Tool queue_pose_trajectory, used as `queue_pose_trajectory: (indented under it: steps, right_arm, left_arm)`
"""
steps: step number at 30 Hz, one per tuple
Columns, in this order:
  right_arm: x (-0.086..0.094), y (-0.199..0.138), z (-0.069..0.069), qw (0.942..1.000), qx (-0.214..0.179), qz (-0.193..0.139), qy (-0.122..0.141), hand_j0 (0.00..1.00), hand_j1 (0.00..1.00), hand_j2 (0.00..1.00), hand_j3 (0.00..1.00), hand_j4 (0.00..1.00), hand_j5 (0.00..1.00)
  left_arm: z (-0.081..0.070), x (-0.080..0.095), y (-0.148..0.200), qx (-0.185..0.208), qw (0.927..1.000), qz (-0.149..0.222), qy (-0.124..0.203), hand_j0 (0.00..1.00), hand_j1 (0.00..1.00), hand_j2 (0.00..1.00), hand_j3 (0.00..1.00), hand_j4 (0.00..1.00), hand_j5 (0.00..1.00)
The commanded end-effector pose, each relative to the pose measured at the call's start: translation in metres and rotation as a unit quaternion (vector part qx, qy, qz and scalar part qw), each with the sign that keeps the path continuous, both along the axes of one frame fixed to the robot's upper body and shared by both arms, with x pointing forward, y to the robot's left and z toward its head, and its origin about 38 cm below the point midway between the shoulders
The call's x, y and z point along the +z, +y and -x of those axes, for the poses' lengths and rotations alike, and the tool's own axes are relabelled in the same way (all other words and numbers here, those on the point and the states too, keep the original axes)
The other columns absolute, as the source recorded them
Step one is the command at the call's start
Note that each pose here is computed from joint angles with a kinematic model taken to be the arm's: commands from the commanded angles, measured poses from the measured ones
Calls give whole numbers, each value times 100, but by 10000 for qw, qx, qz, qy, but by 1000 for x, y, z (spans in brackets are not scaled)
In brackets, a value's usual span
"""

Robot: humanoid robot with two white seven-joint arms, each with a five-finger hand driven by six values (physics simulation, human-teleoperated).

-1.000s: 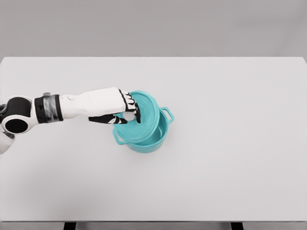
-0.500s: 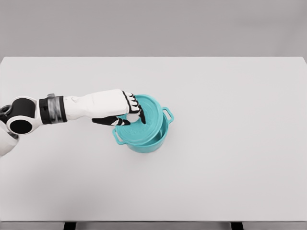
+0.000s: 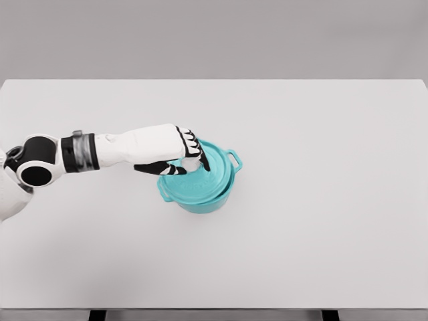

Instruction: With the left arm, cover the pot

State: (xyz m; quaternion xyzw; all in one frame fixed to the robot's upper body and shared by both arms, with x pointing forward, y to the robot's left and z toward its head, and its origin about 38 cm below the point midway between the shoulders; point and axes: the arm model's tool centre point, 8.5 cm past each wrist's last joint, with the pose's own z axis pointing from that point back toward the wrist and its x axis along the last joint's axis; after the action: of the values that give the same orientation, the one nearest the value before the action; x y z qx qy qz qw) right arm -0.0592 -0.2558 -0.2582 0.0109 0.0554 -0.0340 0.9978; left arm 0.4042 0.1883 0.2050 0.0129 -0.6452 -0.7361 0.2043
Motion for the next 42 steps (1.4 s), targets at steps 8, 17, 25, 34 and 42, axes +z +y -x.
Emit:
queue_pose_trajectory:
  steps: [8,17,25,34,42]
  right_arm:
    - [0,0,0,10000,-5,-1,1,100,100,100,100,100,100]
    - [0,0,0,10000,-5,-1,1,100,100,100,100,100,100]
    - [0,0,0,10000,2,-2,1,100,100,100,100,100,100]
    - [0,0,0,10000,2,-2,1,100,100,100,100,100,100]
    - [0,0,0,10000,2,-2,1,100,100,100,100,100,100]
  left_arm:
    - [-4,-3,-4,33,10000,59,59,64,64,64,64,64,64]
    - [-3,-3,-4,22,9999,73,68,75,75,75,75,75,75]
    - [-2,-4,-4,22,9999,70,71,81,81,81,81,81,81]
    - [-3,-3,-4,26,9999,80,71,84,84,84,84,84,84]
    - [-3,-3,-4,25,10000,74,59,88,88,88,88,88,88]
